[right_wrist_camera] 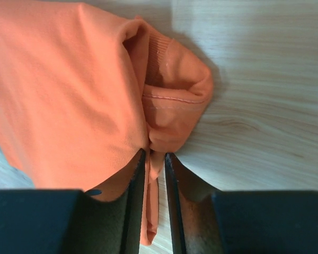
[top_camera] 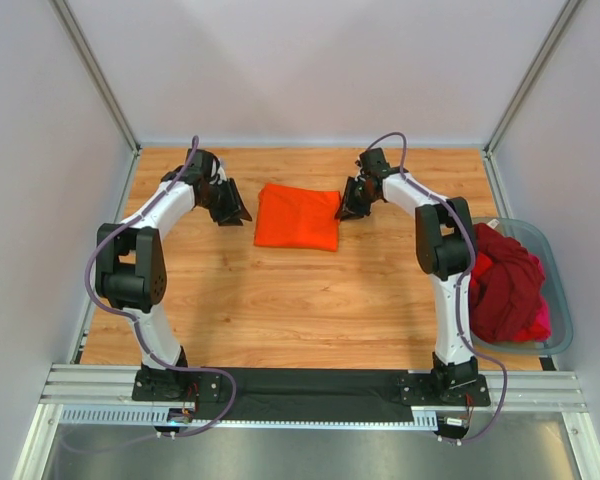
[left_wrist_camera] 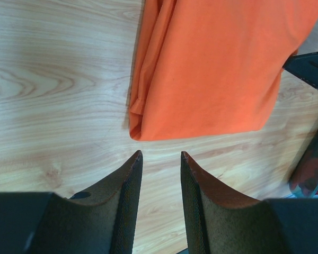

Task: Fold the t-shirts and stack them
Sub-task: Neatly place the folded tshirt to the corner

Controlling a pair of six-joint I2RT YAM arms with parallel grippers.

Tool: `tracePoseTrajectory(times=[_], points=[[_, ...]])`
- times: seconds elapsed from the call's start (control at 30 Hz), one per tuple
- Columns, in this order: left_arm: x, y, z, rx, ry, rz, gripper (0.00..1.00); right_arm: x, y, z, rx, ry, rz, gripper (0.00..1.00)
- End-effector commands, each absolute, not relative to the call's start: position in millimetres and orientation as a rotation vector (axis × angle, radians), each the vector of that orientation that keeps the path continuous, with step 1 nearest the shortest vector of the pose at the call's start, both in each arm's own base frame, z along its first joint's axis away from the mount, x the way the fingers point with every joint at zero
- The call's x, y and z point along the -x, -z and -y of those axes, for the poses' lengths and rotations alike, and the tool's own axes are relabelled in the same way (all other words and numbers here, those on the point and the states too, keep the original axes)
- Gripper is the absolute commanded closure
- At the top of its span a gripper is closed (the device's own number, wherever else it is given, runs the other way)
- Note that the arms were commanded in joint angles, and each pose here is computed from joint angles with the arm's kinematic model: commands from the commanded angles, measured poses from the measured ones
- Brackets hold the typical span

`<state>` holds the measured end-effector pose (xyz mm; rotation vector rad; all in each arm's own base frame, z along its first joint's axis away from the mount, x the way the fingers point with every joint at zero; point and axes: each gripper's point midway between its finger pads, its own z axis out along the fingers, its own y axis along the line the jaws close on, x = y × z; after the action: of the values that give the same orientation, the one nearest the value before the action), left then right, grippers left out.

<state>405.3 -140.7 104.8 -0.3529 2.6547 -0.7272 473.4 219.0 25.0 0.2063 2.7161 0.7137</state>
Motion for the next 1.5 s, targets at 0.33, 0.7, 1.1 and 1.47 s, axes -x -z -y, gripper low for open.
tracePoseTrajectory(times=[0.33,0.7,1.1,1.47], points=[[-389,-97,144,0.347,0.729,-2.698,0.58,-509,-30,-190,-0.231,-0.651,-2.663,1.00],[-369,-103,162,0.285,0.767,-2.726,0.58,-529,-35,-77,-0.336,-0.266,-2.705,1.00],[-328,-116,178,0.262,0.795,-2.764,0.58,-559,-44,46,-0.535,0.116,-2.616,1.00],[-323,-138,185,0.260,0.788,-2.771,0.58,-606,-69,129,-0.713,0.165,-2.336,1.00]])
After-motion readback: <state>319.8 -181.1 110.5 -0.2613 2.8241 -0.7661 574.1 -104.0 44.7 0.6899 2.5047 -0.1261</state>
